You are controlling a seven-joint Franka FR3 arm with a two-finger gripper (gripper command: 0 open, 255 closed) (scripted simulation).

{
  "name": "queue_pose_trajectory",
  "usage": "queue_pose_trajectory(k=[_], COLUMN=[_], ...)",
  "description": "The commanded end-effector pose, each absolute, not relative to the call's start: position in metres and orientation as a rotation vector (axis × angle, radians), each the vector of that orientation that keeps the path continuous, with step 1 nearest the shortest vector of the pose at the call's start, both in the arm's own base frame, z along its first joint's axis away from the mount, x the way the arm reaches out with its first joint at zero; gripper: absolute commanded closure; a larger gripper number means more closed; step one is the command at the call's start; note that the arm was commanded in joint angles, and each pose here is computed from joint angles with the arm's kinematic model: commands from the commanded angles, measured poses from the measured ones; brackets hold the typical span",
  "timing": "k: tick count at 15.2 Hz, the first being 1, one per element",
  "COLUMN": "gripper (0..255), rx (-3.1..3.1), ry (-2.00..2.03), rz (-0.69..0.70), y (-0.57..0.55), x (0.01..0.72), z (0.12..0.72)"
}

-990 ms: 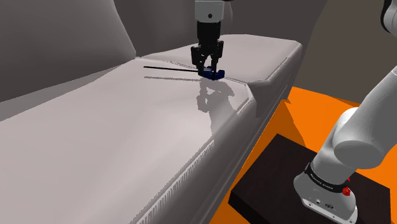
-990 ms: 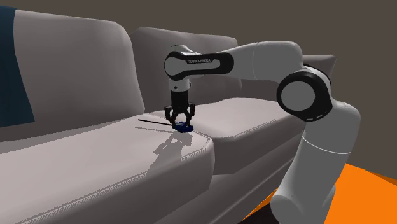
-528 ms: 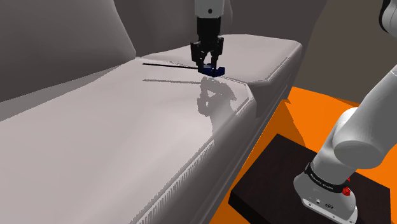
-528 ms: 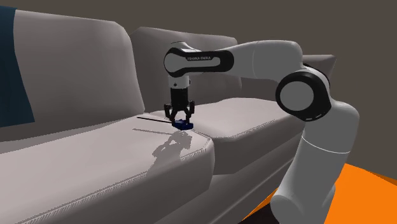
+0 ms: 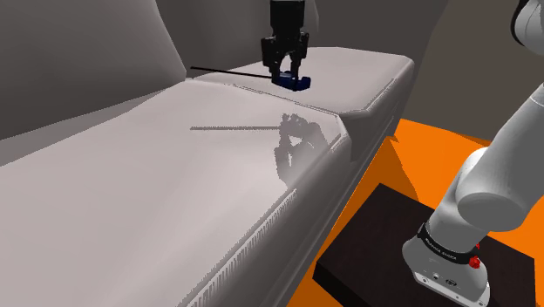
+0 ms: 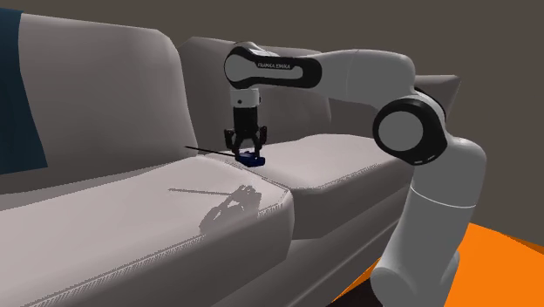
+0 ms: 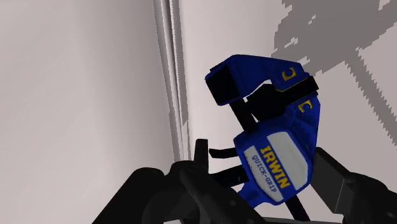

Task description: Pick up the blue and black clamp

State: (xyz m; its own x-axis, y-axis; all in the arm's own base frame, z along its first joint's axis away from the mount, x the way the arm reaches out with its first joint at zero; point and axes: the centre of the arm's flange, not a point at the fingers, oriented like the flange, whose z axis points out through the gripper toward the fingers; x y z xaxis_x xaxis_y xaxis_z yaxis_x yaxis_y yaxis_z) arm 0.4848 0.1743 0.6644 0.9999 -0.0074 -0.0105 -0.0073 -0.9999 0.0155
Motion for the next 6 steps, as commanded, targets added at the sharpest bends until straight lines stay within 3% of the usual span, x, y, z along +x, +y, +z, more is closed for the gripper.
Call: queue_pose_trajectory(k=[1,6], gripper=[255,255], rx=[3.126,3.126], ry=[-0.012,-0.012], rz=[-0.017,-0.017], y=[0.174,0.174], x=[0.485,0.485], z=[0.674,0.691])
